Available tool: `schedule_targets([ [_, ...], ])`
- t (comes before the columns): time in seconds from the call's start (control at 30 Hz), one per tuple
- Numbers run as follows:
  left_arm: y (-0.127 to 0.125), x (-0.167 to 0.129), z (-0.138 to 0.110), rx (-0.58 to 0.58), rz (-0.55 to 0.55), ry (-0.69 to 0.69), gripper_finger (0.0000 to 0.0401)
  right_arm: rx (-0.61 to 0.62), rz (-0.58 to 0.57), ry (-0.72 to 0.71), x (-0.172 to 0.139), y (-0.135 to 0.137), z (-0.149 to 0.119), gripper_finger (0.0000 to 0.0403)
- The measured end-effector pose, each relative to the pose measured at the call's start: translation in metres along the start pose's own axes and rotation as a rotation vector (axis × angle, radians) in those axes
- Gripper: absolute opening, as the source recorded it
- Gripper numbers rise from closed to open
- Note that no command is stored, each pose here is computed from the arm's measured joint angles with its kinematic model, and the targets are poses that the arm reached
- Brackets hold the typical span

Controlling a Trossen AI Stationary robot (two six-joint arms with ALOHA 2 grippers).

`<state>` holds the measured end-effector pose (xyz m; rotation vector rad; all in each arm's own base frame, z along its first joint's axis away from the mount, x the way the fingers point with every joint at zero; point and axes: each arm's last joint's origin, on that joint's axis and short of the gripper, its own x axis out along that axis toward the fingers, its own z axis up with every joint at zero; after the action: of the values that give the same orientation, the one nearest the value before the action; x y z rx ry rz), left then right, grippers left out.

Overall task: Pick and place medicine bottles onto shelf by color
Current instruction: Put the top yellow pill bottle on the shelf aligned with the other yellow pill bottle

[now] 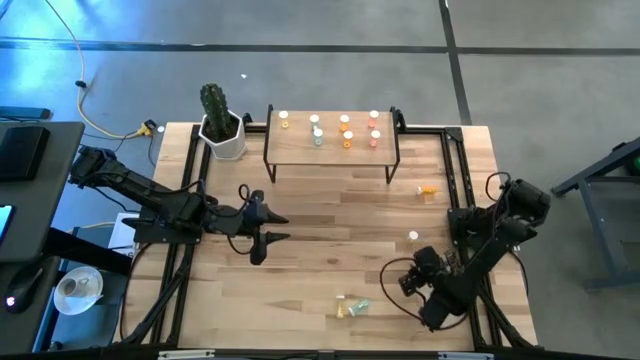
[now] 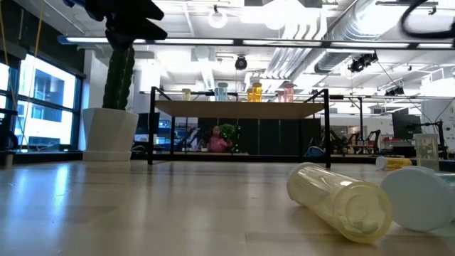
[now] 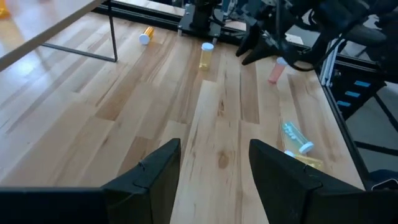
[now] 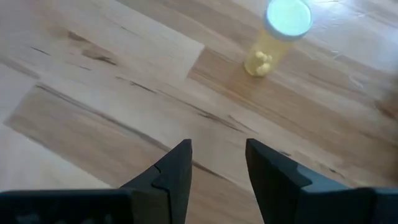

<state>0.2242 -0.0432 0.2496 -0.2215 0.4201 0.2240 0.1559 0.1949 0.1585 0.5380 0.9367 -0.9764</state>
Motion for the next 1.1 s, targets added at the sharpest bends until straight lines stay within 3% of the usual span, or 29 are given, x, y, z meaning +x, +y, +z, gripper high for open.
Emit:
schedule_targets([
  [0.27,0.000,0.000,0.000,0.017,0.000,-0.001,0.0180,0.023,0.118,-0.216,0.001,-0.014,-0.022,0.0142],
  [0.6,0.000,0.000,0.000,0.017,0.000,-0.001,0.0180,-0.008,0.097,-0.247,0.017,-0.022,-0.020,0.0144],
  [0.87,0.000,0.000,0.000,0.017,0.000,-0.001,0.0180,-0.082,0.048,-0.282,0.018,-0.026,-0.016,0.0200],
  [1.1,0.000,0.000,0.000,0.018,-0.001,-0.001,0.0180,-0.030,0.056,-0.281,0.050,-0.047,-0.020,0.0224],
])
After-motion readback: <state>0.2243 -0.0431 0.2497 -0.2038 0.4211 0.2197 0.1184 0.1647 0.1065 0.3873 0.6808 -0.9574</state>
